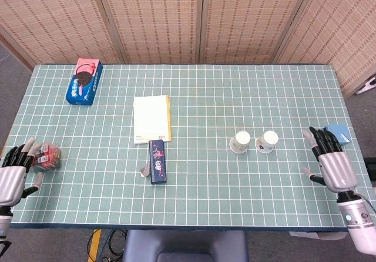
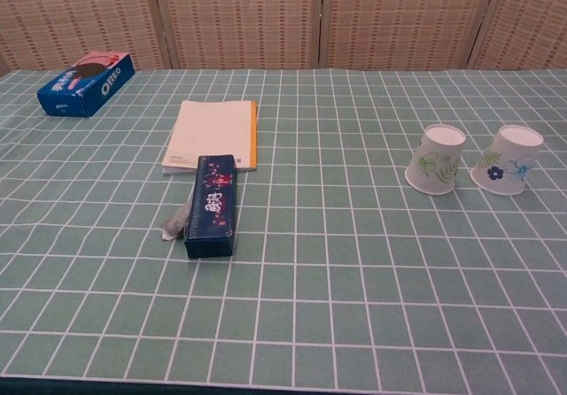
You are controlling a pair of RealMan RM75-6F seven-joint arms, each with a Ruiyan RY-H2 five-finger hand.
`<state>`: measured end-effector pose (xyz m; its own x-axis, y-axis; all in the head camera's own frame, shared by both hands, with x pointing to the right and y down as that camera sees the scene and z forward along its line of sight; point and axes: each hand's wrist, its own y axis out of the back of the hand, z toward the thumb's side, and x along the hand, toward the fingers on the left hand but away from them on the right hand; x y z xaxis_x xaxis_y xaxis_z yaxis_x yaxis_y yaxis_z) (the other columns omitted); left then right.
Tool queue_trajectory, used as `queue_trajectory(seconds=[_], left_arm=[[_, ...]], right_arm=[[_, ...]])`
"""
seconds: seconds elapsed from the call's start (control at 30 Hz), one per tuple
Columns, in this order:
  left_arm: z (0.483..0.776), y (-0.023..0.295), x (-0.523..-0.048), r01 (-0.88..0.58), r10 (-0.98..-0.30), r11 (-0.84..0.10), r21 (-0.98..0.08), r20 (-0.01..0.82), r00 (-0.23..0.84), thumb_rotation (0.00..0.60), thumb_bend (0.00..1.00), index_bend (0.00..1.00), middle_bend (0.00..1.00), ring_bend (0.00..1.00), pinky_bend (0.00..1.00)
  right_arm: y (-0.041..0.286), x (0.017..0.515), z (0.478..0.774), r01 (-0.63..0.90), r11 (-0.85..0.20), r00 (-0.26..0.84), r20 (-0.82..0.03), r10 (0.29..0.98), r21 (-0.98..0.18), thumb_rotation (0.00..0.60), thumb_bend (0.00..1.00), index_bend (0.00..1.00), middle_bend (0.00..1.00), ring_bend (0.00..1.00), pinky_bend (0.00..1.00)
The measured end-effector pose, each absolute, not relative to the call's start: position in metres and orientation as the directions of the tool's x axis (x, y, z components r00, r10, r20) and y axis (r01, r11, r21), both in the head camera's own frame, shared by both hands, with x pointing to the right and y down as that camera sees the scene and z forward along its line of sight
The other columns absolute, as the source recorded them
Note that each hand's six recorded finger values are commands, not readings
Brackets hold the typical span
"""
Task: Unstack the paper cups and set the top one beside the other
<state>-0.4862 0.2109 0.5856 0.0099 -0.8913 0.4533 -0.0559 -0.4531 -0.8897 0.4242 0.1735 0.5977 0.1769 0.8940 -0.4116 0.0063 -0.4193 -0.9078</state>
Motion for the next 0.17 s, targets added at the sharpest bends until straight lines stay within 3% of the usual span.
queue_trajectory(seconds=[0.17], left_arm=[[0.5846,0.2106,-0.4854,-0.056,-0.893,-0.449,-0.892,0.449,0.017,0.6,0.5,0.0,0.0,0.0,0.0]], right_arm=[[0.1757,0.4251,0.5996,0.006,-0.427,0.169,-0.42,0.892,-0.904,0.6,0.2,0.0,0.0,0.0,0.0]])
